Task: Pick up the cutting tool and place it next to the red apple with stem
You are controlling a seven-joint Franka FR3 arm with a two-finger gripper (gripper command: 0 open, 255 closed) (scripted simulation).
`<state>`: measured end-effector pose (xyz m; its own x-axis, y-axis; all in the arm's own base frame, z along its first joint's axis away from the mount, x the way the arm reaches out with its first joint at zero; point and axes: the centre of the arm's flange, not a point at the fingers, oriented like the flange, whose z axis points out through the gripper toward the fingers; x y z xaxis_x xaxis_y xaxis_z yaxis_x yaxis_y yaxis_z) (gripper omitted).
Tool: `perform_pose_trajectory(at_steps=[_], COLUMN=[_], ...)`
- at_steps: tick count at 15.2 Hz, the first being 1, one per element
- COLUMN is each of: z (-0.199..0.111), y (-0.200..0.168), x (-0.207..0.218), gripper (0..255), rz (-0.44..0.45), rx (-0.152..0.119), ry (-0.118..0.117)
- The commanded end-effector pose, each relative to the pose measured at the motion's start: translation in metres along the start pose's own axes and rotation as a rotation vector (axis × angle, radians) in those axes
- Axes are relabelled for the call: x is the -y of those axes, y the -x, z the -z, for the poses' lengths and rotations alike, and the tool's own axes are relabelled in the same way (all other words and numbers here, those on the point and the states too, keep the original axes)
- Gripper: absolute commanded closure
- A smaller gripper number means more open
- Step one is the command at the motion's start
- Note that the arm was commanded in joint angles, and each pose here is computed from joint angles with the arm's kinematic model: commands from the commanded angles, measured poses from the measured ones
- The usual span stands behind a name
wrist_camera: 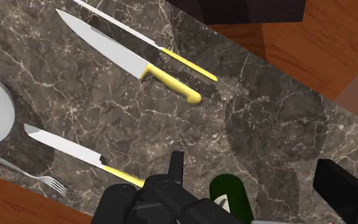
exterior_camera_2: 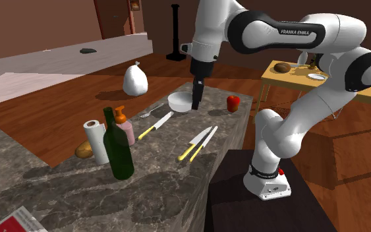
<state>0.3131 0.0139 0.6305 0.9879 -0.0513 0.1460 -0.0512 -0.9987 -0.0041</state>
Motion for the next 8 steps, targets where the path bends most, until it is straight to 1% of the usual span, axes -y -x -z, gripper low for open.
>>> perform_pose_trajectory(at_steps=[1, 8], z=[0.0, -0.056], y=[0.0, -0.018], x=[0.0, -0.074], gripper=[0, 0], rz=[0.0, 0.224], rx=[0.0, 0.032], ry=[0.0, -0.018])
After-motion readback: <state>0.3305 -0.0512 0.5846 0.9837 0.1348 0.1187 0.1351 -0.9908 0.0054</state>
